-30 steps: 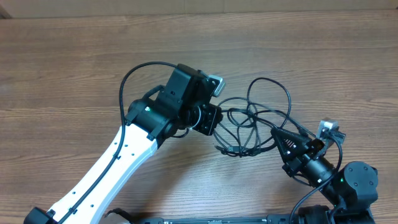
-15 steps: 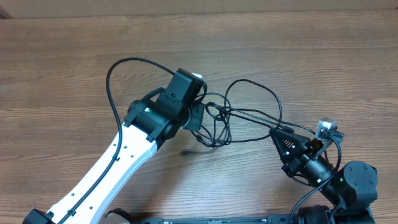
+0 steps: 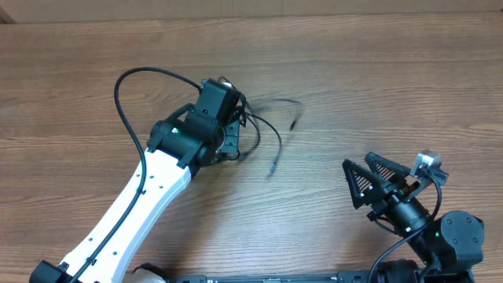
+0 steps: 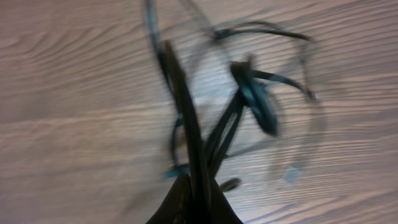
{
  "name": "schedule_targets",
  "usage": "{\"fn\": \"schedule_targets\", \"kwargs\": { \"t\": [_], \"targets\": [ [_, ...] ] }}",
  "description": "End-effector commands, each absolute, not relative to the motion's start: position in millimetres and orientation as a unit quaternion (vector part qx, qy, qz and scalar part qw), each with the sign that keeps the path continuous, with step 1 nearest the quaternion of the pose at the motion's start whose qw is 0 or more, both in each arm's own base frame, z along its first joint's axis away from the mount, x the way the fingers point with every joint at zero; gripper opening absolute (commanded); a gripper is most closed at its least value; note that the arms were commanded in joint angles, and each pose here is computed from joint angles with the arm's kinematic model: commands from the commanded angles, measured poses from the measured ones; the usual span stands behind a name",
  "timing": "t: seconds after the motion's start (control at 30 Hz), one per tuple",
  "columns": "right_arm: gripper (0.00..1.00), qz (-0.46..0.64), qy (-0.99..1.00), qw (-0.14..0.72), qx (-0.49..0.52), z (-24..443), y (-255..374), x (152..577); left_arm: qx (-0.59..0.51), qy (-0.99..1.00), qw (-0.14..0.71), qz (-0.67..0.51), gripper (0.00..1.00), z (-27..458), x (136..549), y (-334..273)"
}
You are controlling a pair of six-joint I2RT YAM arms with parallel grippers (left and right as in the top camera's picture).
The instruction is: Untangle cables
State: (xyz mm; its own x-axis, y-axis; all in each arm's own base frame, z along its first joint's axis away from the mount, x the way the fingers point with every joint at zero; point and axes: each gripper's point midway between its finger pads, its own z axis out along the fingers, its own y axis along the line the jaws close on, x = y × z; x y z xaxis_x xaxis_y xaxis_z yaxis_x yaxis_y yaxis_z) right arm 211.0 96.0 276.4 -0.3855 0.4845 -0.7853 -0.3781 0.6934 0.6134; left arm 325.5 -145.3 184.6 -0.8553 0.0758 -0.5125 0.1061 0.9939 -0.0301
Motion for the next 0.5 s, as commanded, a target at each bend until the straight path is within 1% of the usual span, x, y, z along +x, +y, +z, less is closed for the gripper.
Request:
{"fn": "schedule_targets", "kwargs": {
  "t": [0.0,0.23,0.47],
  "targets": [
    [0.84,0.382,0.723,0.575,0.036,292,92,209,0.116,0.950,0.257,-0.134,0.04,191,321,-189],
    [0.86,0.382,0.723,0.575,0.036,291,92,209,0.217,0.902,0.251,-0.278,0.04,215,305,-243],
    [0.86,0.382,0.723,0.574,0.036,291,92,209,0.266,0.862,0.258,-0.346,0.04,234,295,-266]
  ]
}}
